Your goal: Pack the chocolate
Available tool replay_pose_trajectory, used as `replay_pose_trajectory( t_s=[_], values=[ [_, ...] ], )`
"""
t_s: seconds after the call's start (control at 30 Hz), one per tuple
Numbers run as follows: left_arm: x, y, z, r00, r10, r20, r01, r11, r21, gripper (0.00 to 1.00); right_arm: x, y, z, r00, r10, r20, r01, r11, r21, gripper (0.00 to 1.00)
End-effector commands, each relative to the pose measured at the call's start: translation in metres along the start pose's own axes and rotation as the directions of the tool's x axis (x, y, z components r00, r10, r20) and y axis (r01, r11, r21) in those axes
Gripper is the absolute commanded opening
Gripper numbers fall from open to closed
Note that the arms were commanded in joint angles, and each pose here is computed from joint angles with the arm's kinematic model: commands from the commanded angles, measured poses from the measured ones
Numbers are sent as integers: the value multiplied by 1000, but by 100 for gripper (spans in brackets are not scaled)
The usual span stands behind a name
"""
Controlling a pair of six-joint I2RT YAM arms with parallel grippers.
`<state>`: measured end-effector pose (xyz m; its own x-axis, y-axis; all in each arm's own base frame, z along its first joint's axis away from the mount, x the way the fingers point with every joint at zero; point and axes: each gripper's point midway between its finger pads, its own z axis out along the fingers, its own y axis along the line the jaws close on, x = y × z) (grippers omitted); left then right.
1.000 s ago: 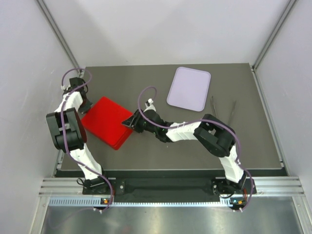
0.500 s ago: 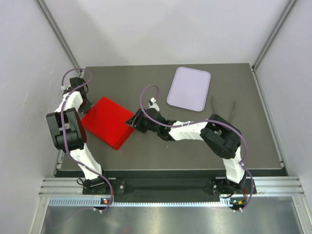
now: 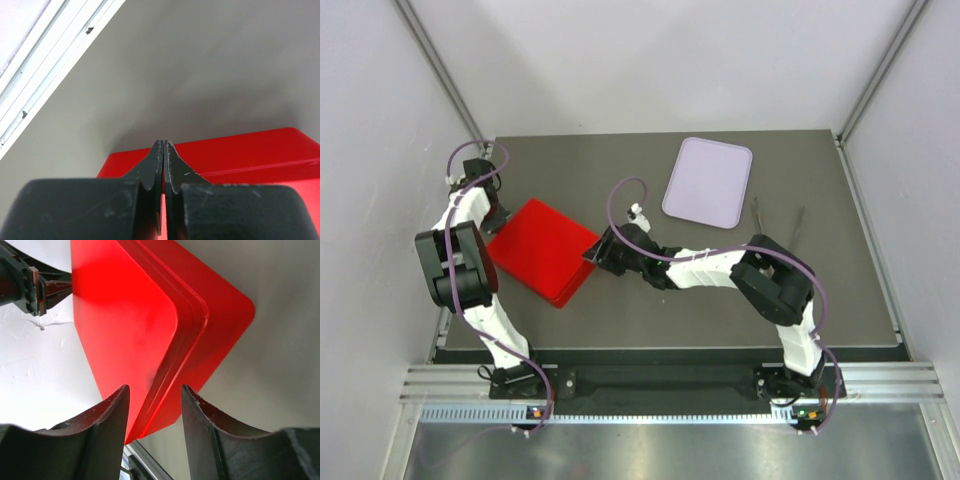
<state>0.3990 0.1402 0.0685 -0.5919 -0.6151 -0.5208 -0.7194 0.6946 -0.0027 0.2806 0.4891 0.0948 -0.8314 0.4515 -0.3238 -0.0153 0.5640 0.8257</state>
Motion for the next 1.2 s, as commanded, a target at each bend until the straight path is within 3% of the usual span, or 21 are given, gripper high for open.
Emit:
replay_pose_trajectory(
  t_s=[0.0,0.1,0.17,0.27,0.37,0.47,0.67,0.77,0.93,1.17],
  values=[
    [-7,-1,-8,1000,6,13,-6,1000,-8,0,2,32,4,1000,15,0,-15,996,-90,45],
    [-4,-5,-9,1000,-1,2,1,1000,12,0,10,28,16,999,33,-21,-34,997,-72,37],
    [2,-12,-13,1000,14,2,-14,1000,16,0,16,20,27,998,56,-35,-58,996,-64,24],
    [15,-19,-13,1000,28,-7,-28,1000,5,0,29,7,36,993,95,-70,-97,995,-29,16],
    [30,-24,-9,1000,19,-25,-19,1000,8,0,35,-13,30,988,145,-46,-144,989,21,6],
    [45,-25,-5,999,30,-38,-30,1000,2,0,34,-29,26,991,130,-23,-127,989,81,3],
    [39,-23,-2,998,48,-29,-49,998,-30,0,26,-34,22,996,90,7,-90,991,97,6],
    [11,-31,-19,998,56,8,-56,998,-23,0,25,-32,22,996,87,6,-87,992,92,12],
    [-30,-53,-70,993,31,114,-43,994,105,1,22,-30,20,997,70,12,-71,993,94,13],
    [0,-83,-68,998,32,58,-49,947,317,0,16,-13,16,999,44,7,-44,998,38,18]
  ],
)
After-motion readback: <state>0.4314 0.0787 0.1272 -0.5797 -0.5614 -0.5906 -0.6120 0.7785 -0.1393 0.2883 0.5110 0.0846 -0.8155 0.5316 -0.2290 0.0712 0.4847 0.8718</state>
